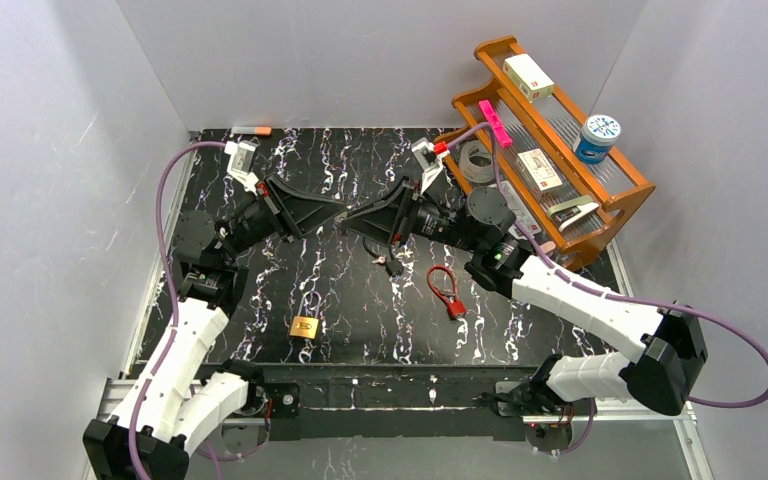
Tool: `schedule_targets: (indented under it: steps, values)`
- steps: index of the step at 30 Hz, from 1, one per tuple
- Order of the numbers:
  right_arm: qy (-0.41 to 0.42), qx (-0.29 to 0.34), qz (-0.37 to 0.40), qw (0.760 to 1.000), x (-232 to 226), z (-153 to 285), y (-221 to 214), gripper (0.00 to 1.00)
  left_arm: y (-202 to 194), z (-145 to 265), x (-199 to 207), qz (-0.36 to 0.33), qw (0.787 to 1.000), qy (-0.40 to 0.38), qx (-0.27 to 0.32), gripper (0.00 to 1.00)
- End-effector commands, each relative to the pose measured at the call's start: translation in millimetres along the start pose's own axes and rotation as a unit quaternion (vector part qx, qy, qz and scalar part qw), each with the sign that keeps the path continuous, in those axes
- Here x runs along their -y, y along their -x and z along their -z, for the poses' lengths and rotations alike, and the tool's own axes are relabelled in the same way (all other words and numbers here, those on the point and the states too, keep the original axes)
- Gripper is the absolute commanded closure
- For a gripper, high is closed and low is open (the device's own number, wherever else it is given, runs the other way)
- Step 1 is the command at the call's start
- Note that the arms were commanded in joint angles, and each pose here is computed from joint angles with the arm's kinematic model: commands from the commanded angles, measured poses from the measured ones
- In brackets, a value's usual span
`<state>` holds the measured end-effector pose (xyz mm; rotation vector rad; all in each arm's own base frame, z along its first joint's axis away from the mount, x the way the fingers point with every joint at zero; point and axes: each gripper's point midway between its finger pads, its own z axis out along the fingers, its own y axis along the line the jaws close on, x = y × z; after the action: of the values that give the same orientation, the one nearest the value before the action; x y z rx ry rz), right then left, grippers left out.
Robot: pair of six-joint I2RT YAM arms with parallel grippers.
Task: Unlock with the key
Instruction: Pick up the key from the center of the board.
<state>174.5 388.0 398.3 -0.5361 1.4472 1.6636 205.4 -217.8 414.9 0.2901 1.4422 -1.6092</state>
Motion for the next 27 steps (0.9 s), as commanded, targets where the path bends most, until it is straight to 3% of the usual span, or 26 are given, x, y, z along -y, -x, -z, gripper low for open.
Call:
schedule_targets:
  steps: [1,27]
  values:
    - [0.035,0.037,0.017,0.999,-24,3,24,0.63,5,2,25,-0.028,0.999,-0.036,0.005,1.0]
    - [0.044,0.053,0.008,0.998,-30,-4,36,0.72,2,2,19,-0.02,0.999,-0.034,0.004,1.0]
